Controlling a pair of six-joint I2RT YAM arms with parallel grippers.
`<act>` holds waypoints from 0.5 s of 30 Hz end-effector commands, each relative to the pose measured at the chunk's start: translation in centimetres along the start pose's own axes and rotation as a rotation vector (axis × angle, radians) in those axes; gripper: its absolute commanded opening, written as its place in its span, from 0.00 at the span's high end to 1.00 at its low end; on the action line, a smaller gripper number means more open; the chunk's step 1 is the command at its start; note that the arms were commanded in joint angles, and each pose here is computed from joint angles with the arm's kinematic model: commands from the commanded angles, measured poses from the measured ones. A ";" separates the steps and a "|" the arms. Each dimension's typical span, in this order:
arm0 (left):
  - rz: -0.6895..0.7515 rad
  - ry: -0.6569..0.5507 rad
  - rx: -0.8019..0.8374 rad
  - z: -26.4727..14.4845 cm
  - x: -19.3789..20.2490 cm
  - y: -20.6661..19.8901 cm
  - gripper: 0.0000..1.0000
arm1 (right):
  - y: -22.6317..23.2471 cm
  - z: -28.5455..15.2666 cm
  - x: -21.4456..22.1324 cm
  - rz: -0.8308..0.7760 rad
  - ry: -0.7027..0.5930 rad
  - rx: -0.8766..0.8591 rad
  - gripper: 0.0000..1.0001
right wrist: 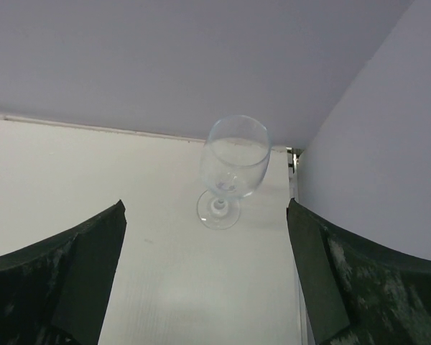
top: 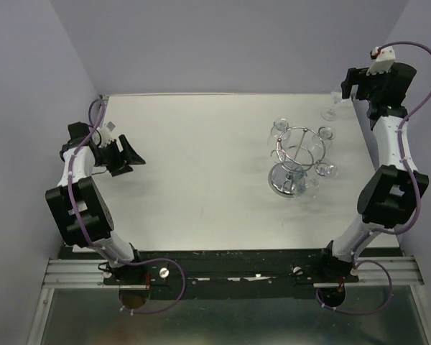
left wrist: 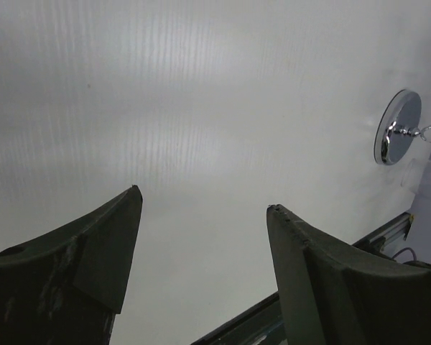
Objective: Take the wine glass off the wine glass rack
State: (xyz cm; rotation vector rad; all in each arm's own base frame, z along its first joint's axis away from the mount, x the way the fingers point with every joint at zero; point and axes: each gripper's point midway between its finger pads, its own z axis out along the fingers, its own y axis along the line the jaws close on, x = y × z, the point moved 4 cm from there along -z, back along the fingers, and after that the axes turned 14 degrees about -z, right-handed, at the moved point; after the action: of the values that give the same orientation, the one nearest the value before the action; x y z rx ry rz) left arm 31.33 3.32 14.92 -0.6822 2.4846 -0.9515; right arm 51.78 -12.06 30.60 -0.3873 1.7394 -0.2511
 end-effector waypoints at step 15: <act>0.484 0.011 0.262 4.5 0.0 -13.8 0.20 | 10.2 -22.9 -0.4 0.066 0.051 -0.180 0.00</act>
State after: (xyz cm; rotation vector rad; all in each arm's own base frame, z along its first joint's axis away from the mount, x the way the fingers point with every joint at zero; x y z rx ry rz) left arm 37.52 -4.84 21.12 -0.1853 2.3247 -1.0397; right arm 32.93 -5.03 32.17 -0.4303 1.8020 -0.1096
